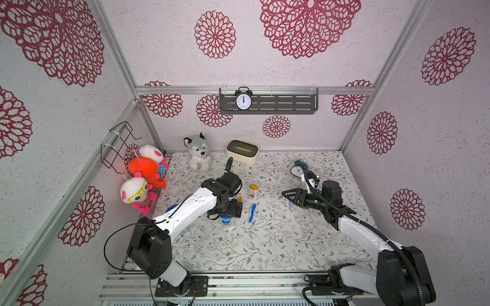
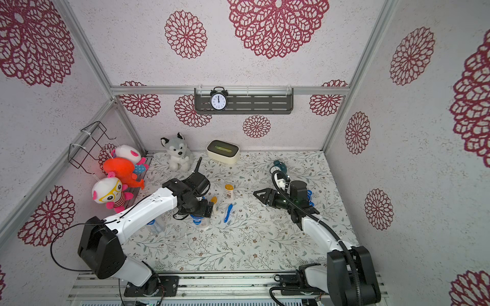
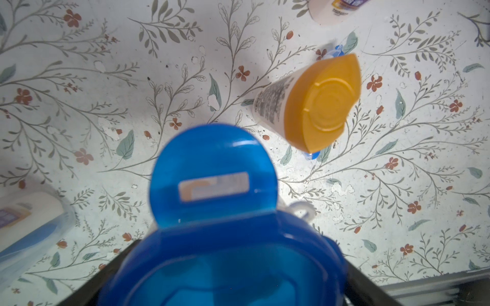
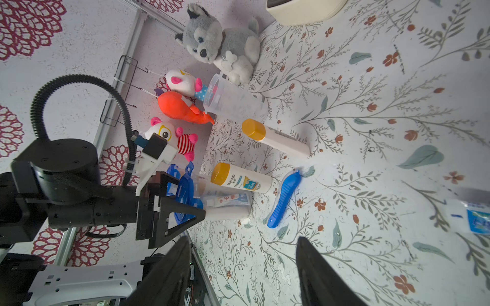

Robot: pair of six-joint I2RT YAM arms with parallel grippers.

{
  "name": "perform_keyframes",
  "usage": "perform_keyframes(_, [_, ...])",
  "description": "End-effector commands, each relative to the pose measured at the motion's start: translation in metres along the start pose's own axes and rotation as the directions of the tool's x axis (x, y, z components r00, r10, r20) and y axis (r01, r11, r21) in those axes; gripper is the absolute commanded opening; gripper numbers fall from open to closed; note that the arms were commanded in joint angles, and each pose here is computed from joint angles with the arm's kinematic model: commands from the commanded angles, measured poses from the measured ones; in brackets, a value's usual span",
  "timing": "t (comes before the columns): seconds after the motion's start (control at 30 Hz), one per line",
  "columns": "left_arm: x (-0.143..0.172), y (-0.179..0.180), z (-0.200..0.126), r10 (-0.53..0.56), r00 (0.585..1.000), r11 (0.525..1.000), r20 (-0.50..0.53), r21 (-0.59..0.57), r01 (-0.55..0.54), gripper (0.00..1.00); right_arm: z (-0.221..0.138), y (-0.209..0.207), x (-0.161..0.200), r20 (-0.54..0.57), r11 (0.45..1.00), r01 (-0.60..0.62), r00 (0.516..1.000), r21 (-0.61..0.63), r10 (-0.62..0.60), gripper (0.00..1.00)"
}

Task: Pack away toiletry kits
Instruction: Close the fastener on the container.

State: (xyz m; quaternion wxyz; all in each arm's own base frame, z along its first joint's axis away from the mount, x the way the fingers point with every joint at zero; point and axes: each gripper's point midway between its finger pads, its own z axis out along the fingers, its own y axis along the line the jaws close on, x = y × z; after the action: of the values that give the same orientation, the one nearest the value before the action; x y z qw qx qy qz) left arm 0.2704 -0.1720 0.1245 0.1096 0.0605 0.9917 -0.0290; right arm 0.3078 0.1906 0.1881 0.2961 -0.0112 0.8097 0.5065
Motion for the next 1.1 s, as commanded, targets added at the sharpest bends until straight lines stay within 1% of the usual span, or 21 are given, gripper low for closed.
perform_keyframes(0.0, [-0.019,0.003,-0.026,-0.006,0.995,0.999,0.104,0.042,0.001,0.98,-0.005,0.002,-0.011,0.041,0.995,0.091,0.995,0.032,-0.092,0.66])
perform_keyframes(0.1, [-0.025,0.004,-0.038,-0.012,0.990,0.998,0.143,0.070,0.002,0.98,-0.003,-0.001,-0.014,0.050,0.990,0.131,0.990,0.054,-0.134,0.68])
perform_keyframes(0.23, [-0.028,0.015,-0.049,-0.025,0.983,0.997,0.181,0.075,0.012,0.98,0.000,0.000,-0.021,0.071,0.969,0.232,0.969,0.091,-0.238,0.71])
perform_keyframes(0.33, [-0.026,0.020,-0.048,-0.034,0.982,0.995,0.184,0.096,0.016,0.98,0.003,0.002,-0.027,0.053,0.947,0.300,0.950,0.119,-0.308,0.72])
perform_keyframes(0.4, [-0.023,0.025,-0.046,-0.032,0.983,0.996,0.181,0.086,0.016,0.98,0.006,0.008,-0.031,0.042,0.935,0.335,0.939,0.114,-0.341,0.73])
perform_keyframes(0.47, [-0.022,0.034,-0.052,-0.043,0.977,0.997,0.208,0.074,0.028,0.98,0.013,0.020,-0.032,0.021,0.910,0.401,0.914,0.107,-0.405,0.73])
perform_keyframes(0.57, [-0.022,0.048,-0.066,-0.080,0.960,0.995,0.270,0.085,0.059,0.98,0.032,0.039,-0.024,-0.038,0.825,0.552,0.833,0.116,-0.552,0.79])
perform_keyframes(0.63, [-0.019,0.064,-0.073,-0.116,0.948,0.992,0.295,0.075,0.098,1.00,0.049,0.055,-0.013,-0.063,0.774,0.629,0.778,0.073,-0.626,0.81])
perform_keyframes(0.67, [-0.018,0.071,-0.073,-0.130,0.946,0.991,0.297,0.071,0.114,0.98,0.057,0.062,-0.007,-0.072,0.754,0.655,0.755,0.050,-0.651,0.81])
perform_keyframes(0.7, [-0.016,0.079,-0.073,-0.150,0.942,0.988,0.301,0.077,0.133,0.96,0.066,0.071,0.000,-0.085,0.722,0.691,0.722,0.029,-0.687,0.82])
perform_keyframes(0.77, [-0.014,0.092,-0.066,-0.205,0.932,0.977,0.298,0.113,0.178,0.93,0.084,0.086,0.015,-0.101,0.642,0.766,0.639,-0.002,-0.763,0.87])
perform_keyframes(0.8, [-0.014,0.096,-0.062,-0.235,0.926,0.969,0.295,0.145,0.199,0.91,0.094,0.095,0.023,-0.103,0.598,0.801,0.593,-0.022,-0.798,0.90])
perform_keyframes(0.83, [-0.014,0.098,-0.057,-0.259,0.920,0.960,0.293,0.182,0.212,0.89,0.104,0.102,0.030,-0.098,0.563,0.826,0.558,-0.034,-0.824,0.94])
perform_keyframes(0.9, [-0.015,0.095,-0.051,-0.289,0.916,0.938,0.279,0.271,0.214,0.87,0.122,0.113,0.040,-0.099,0.531,0.846,0.525,-0.054,-0.845,0.98])
perform_keyframes(0.93, [-0.016,0.092,-0.048,-0.294,0.916,0.930,0.275,0.302,0.208,0.87,0.132,0.120,0.043,-0.104,0.523,0.850,0.515,-0.060,-0.851,0.99])
perform_keyframes(1.07, [-0.019,0.085,-0.044,-0.302,0.913,0.908,0.275,0.375,0.188,0.87,0.161,0.145,0.056,-0.102,0.490,0.868,0.482,-0.083,-0.870,0.99])
